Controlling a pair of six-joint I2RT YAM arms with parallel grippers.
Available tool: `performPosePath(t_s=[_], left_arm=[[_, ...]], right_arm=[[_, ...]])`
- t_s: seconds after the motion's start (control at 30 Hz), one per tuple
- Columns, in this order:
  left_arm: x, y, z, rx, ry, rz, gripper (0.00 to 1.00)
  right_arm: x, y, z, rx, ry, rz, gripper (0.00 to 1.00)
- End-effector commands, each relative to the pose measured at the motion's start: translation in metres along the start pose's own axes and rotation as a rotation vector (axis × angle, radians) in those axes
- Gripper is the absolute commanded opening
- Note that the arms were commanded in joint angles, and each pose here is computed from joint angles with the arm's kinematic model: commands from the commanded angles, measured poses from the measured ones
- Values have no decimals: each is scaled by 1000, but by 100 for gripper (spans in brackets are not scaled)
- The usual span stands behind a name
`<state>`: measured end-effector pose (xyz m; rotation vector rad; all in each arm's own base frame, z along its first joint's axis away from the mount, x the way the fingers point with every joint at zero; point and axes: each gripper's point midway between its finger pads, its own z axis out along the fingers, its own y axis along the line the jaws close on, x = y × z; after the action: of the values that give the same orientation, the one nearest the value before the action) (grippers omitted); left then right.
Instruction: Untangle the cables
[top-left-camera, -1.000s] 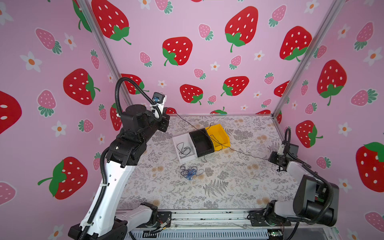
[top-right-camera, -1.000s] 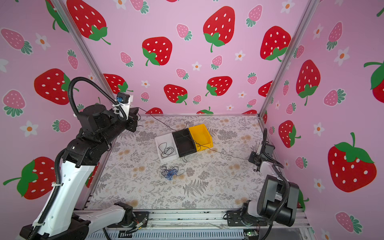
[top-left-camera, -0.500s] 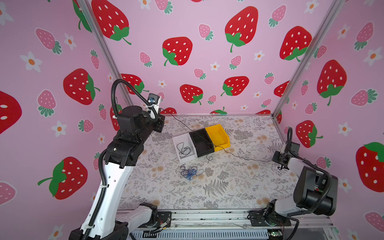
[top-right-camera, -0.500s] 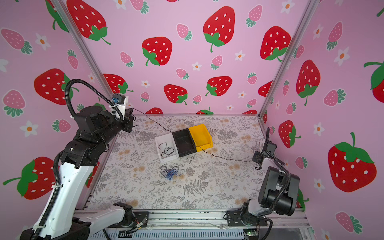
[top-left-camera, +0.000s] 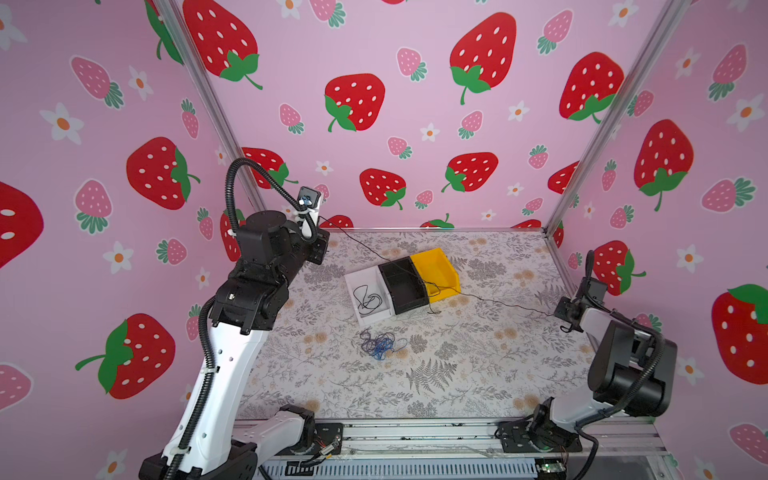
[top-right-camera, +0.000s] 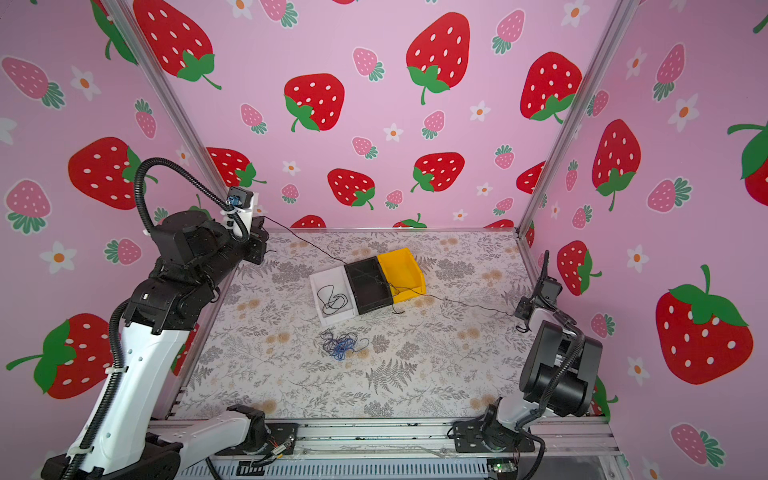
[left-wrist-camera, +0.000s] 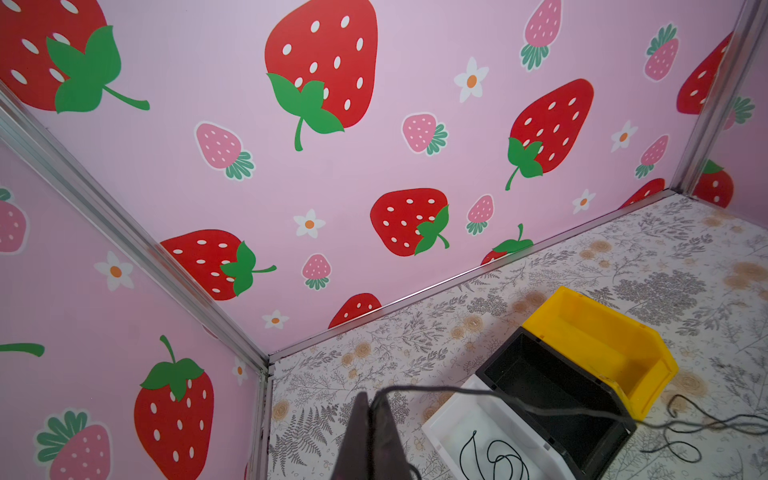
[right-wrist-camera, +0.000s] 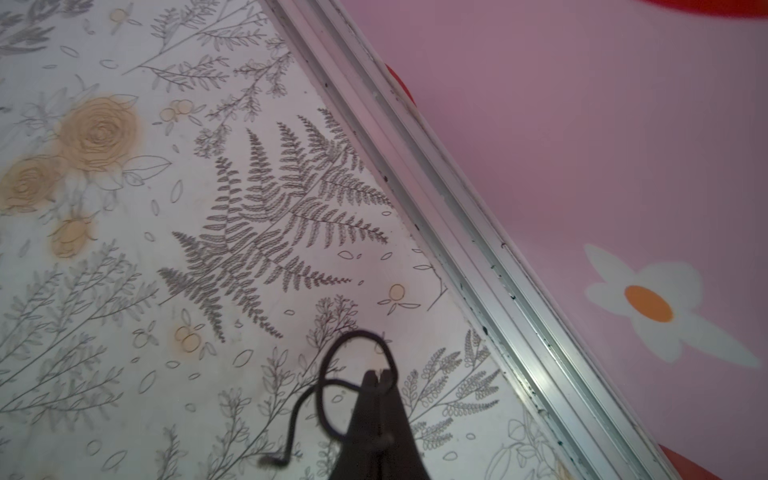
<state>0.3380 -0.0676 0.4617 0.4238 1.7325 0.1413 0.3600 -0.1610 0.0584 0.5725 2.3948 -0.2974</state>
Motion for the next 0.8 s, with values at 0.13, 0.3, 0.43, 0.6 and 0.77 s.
performPosePath(t_s=[0.13,0.3,0.43,0.6,0.77], left_arm=[[-6,23,-6,-88,-11,29,0],[-7,31,-8,-124,-11,36,0],[-7,36,-9,-143,-6,39,0],[-15,13,-12,-3,-51,-23,0],[-17,-37,-7,226,-63,-89,0]], right_arm=[[9,-12,21,44,63,8,0],[6,-12,19,44,49,3,0],[9,-9,24,25,70,-1,0],[8,28,11,-116,56,-43,0],[20,82,-12,-212,64,-186,3]])
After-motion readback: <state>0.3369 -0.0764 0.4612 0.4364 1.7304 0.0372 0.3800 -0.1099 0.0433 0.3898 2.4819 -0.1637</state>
